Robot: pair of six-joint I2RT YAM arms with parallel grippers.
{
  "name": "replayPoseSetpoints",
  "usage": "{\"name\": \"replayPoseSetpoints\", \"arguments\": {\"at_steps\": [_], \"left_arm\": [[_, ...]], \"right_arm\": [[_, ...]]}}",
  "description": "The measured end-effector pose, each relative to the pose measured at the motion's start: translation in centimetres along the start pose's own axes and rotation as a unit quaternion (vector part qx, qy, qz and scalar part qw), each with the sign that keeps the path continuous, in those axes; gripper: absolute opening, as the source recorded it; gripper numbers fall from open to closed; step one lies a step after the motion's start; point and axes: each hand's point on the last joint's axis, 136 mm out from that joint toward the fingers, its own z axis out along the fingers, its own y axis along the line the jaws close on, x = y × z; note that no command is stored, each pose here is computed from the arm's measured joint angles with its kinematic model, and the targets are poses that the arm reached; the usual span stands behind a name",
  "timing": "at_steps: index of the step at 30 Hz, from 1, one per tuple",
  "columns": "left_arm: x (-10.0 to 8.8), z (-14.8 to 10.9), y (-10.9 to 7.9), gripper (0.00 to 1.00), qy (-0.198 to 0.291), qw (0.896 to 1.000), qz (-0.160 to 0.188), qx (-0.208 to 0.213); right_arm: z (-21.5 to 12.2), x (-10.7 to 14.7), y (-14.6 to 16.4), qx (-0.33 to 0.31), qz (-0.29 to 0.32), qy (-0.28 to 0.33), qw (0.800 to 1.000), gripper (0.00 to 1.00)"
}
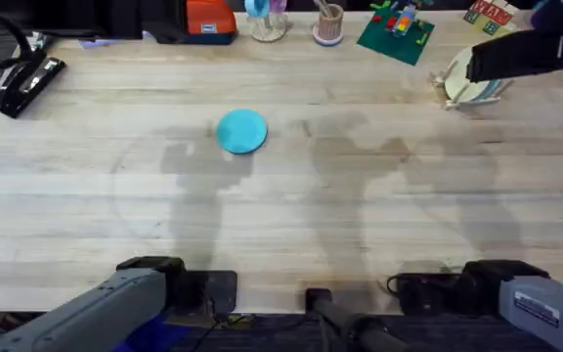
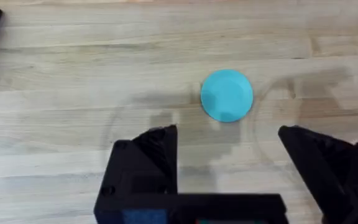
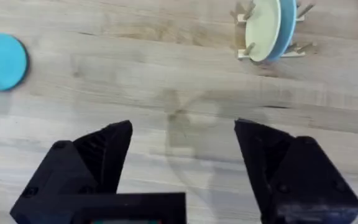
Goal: Pick up the plates from the table one by one and place each into a slot on the dish rack.
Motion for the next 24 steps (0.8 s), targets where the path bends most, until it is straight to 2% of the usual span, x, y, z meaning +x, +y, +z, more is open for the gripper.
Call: {"name": "replayPoseSetpoints", "arguments": {"at_steps": [3, 4, 6, 10, 12, 24], "left_arm": [[0.1, 0.0, 0.0, 0.992, 0.001, 1.0, 0.0, 0.0], [0.0, 0.0, 0.0, 0.965, 0.001, 1.0, -0.001, 0.0], [0.1, 0.0, 0.0, 0.723, 0.001, 1.0, -0.002, 0.0], [0.1, 0.0, 0.0, 0.1, 0.001, 1.0, -0.001, 0.0], [0.1, 0.0, 0.0, 0.047, 0.002, 1.0, 0.0, 0.0], [1.9, -0.1, 0.0, 0.042, 0.039, 0.999, -0.002, 0.0]], "right_arm": [[0.0, 0.0, 0.0, 0.0, -0.002, 0.0, 1.0, 0.994], [0.0, 0.0, 0.0, 0.0, -0.002, 0.0, 1.0, 0.994], [0.0, 0.0, 0.0, 0.0, -0.002, 0.0, 1.0, 0.995], [0.0, 0.0, 0.0, 0.0, -0.002, 0.0, 1.0, 0.995], [0.0, 0.0, 0.0, 0.0, -0.002, 0.0, 1.0, 0.995], [0.0, 0.0, 0.0, 0.0, -0.002, 0.0, 1.0, 0.993]]}}
